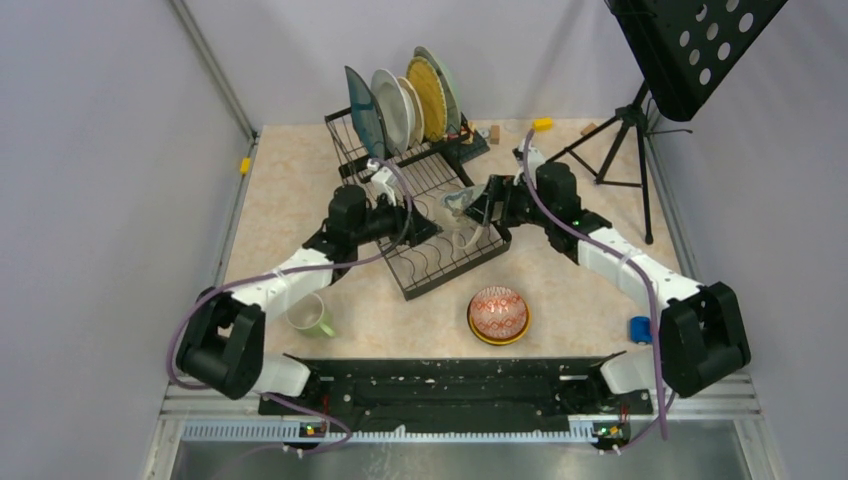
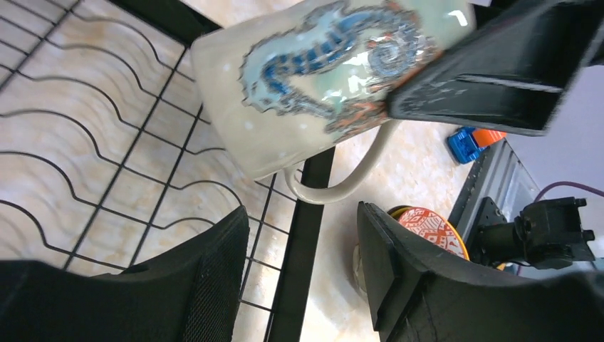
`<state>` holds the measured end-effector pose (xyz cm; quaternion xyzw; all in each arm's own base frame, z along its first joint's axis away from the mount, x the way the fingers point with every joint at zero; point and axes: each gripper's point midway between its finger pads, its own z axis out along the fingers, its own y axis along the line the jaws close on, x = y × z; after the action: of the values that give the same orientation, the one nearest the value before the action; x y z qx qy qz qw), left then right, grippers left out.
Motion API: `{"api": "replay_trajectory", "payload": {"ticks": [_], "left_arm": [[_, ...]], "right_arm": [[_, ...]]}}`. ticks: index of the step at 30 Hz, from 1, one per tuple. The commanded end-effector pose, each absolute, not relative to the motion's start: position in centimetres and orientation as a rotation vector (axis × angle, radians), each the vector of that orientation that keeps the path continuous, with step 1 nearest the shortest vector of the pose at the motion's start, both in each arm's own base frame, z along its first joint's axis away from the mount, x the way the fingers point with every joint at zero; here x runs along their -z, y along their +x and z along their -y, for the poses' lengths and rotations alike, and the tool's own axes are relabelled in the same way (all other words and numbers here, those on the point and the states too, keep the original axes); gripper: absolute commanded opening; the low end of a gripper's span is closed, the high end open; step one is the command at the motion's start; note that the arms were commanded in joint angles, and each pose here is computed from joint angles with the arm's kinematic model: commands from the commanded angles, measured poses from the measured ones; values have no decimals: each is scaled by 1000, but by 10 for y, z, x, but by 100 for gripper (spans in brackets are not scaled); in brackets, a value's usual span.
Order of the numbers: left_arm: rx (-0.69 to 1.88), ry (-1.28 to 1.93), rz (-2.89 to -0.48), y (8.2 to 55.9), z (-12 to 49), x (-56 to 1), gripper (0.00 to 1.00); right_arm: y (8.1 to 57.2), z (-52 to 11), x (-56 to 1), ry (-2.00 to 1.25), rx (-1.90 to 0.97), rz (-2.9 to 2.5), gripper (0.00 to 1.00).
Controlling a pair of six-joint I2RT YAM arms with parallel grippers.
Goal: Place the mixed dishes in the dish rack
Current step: Turn the cup upside down in the dish rack.
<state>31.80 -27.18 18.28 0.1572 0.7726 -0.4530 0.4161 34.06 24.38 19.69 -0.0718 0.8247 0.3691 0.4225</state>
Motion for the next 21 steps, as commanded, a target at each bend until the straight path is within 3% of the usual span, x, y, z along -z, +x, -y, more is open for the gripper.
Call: {"api": "replay_trajectory", "payload": {"ticks": [1, 18, 21], "left_arm": [[1015, 453, -1841, 322, 259, -213, 62], [700, 312, -1704, 316, 200, -248, 74], [652, 262, -1692, 317, 189, -252, 85]], "right_arm": [[359, -258, -257, -321, -823, -1922, 0], [366, -281, -249, -537, -564, -2071, 0], [366, -287, -244, -571, -540, -2092, 0]]}}
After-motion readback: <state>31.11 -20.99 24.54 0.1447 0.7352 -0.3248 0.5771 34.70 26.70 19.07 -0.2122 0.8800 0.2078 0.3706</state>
